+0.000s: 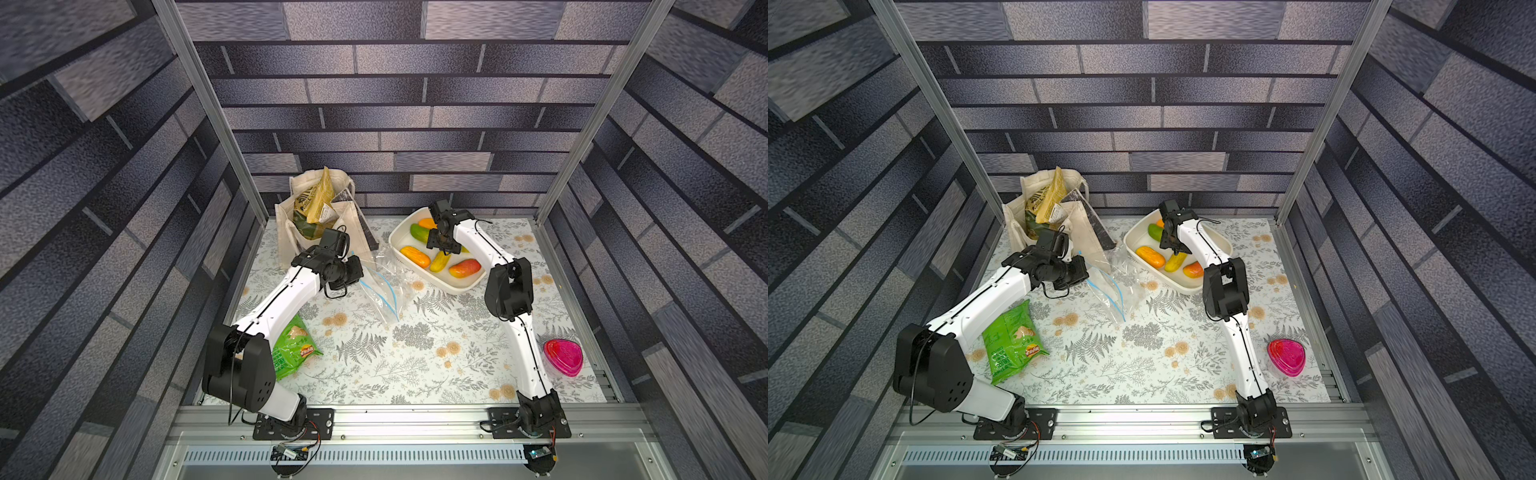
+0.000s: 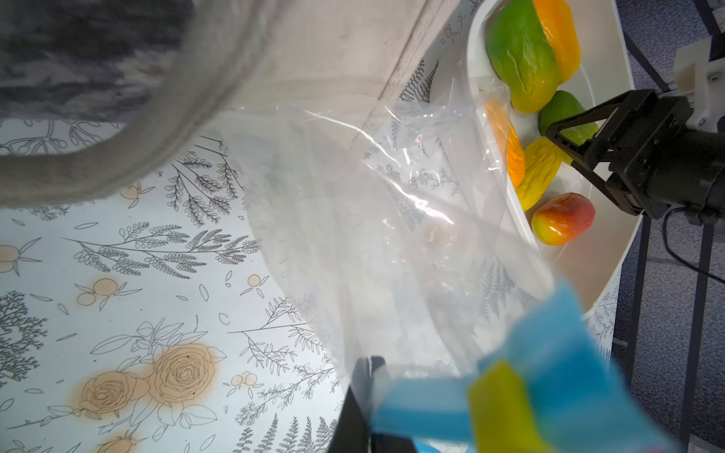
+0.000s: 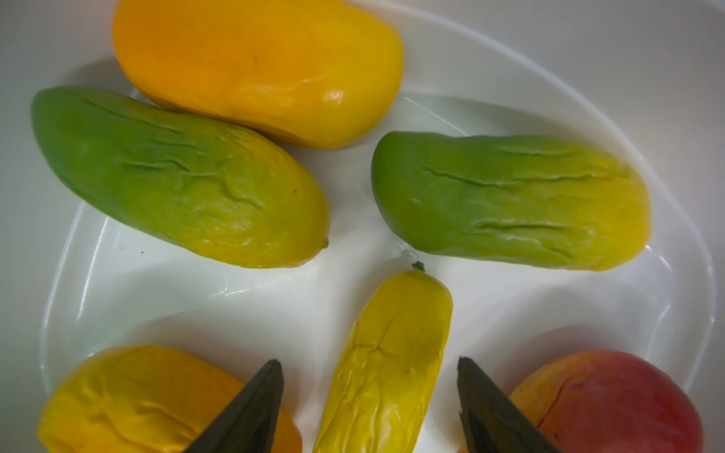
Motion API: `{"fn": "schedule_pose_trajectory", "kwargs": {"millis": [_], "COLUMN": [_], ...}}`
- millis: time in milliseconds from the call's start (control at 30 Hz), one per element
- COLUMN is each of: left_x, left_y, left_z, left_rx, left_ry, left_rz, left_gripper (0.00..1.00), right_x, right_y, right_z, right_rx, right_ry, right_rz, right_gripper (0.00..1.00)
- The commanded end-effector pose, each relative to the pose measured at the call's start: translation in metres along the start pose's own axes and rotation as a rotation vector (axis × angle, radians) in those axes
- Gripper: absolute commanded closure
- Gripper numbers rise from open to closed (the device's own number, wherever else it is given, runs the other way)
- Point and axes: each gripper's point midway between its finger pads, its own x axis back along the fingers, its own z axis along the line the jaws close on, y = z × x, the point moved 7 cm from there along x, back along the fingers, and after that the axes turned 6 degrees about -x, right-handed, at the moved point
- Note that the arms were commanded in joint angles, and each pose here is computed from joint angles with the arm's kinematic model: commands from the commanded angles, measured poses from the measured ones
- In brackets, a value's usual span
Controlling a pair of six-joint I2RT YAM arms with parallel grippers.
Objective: Place the mango in a zip-top bag and seal the zipper
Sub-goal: Pick up the mango from the basket.
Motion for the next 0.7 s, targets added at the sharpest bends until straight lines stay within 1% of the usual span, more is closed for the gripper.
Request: {"fn": "schedule_pose_trajectory", "kwargs": {"millis": [0,200,333,400,433,500,567,633,667], "left_x": [0.008,0.011,0.012,0.012,0.013,0.014,0.016,0.016,0.016], "left_y": [0.008,0.011,0.011,0.010,0.010,0.010,0.011,0.012,0.012], "left_z": [-0.010,-0.013,-0.014,-0.014,-0.014,-0.015,-0.015,-0.016,-0.016], "left_rx": [-0.012,-0.015,-0.014,-0.016,-0.015,-0.016,-0.017,-0.019,-0.018], "left_ry": [-0.034,-0.045,-0.049,-0.048,-0.050,-0.052,-0.053,-0.051,-0.050], "left_rz": [-0.032,-0.044,-0.047,-0.046,-0.049,-0.053,-0.054,-0.057,-0.057], "left_gripper": [1.00,1.00,1.00,1.00,1.00,1.00,1.00,1.00,1.00], "right_x": [-0.013,-0.018,-0.027,-0.033,-0.035,-0.037,-0.035,-0.029,-0.025], "right_y": [-0.013,-0.015,-0.017,-0.018,-0.019,-0.018,-0.018,-0.016,-0.016], "right_z": [-0.007,-0.013,-0.010,-0.010,-0.011,-0.012,-0.012,-0.009,-0.007], "right_rx": [0.005,0.014,0.021,0.021,0.022,0.020,0.028,0.034,0.034], "right_ry": [-0.043,-0.085,-0.060,-0.056,-0.054,-0.053,-0.043,-0.004,0.019], "right_rz": [0.080,0.093,0.111,0.126,0.133,0.140,0.144,0.138,0.133], "right_gripper": [0.27,0.28,0.41,0.42,0.48,0.53,0.63,0.71,0.73]}}
